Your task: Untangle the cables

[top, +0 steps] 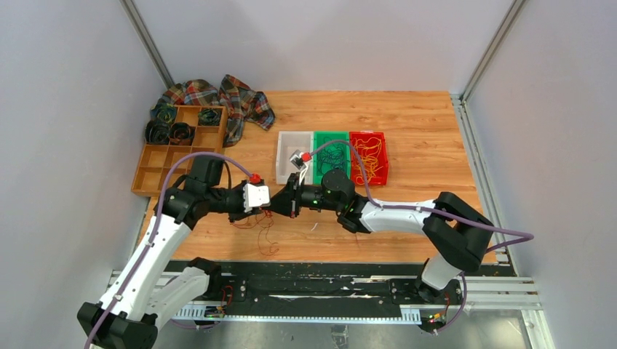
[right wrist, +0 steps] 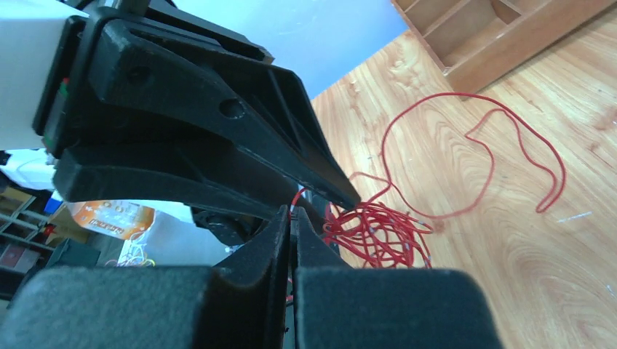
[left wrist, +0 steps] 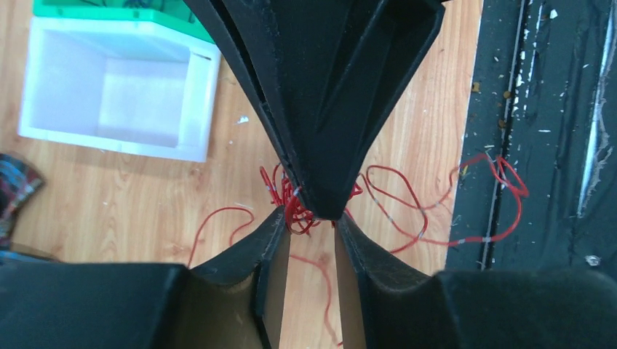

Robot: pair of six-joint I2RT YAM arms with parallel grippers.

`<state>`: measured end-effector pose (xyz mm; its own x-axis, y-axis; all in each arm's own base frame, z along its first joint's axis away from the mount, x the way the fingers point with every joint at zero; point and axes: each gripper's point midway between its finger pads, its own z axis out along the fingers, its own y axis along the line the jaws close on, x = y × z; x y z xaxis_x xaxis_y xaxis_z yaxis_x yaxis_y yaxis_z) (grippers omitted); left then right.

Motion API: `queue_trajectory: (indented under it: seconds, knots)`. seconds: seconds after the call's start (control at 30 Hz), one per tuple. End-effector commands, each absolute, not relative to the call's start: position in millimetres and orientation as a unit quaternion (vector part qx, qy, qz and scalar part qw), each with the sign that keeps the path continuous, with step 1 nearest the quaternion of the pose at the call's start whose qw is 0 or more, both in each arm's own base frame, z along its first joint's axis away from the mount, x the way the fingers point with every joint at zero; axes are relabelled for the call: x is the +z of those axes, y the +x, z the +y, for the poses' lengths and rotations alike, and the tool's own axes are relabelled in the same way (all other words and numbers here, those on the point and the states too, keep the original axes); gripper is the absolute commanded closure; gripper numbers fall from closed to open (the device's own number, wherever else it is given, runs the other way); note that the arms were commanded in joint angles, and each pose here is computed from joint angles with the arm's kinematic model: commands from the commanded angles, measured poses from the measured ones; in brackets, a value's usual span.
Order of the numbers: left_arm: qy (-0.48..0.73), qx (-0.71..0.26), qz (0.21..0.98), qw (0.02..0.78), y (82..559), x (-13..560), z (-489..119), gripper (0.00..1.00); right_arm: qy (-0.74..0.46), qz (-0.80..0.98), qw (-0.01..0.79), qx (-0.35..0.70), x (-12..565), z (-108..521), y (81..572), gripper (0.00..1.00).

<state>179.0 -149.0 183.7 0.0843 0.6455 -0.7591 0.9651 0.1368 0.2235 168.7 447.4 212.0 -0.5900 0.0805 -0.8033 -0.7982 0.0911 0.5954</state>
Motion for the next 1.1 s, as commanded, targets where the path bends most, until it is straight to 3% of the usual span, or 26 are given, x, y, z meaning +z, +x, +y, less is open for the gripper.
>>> queue_trajectory:
  seconds: [0.0, 0.13, 0.27, 0.5, 0.63, 0.77, 1.07]
  knots:
    - [0.626, -0.189, 0.624, 0.429, 187.4, 198.6, -154.7, 0.72, -0.307, 0.603, 0.367, 0.638, 249.2, 447.4, 159.4, 0.99]
    - [0.612, -0.197, 0.614, 0.459, 186.7, 215.6, -160.0, 0.96, -0.310, 0.600, 0.366, 0.641, 253.7, 445.0, 156.3, 0.99]
    - [0.595, -0.208, 0.617, 0.471, 180.9, 227.6, -161.5, 0.99, -0.292, 0.601, 0.388, 0.635, 263.7, 434.1, 161.5, 0.98]
    - [0.557, -0.253, 0.621, 0.489, 165.4, 256.6, -168.8, 0.99, -0.218, 0.635, 0.485, 0.560, 258.8, 381.0, 191.1, 0.46]
    - [0.540, -0.281, 0.618, 0.497, 159.3, 279.4, -174.4, 0.99, -0.252, 0.642, 0.490, 0.532, 245.6, 372.9, 185.7, 0.30]
    - [0.524, -0.313, 0.620, 0.493, 154.1, 295.2, -180.5, 0.99, -0.283, 0.626, 0.489, 0.537, 253.3, 378.3, 177.6, 0.28]
    - [0.512, -0.332, 0.620, 0.493, 146.9, 303.2, -182.4, 0.99, -0.269, 0.595, 0.510, 0.560, 287.9, 390.2, 179.4, 0.43]
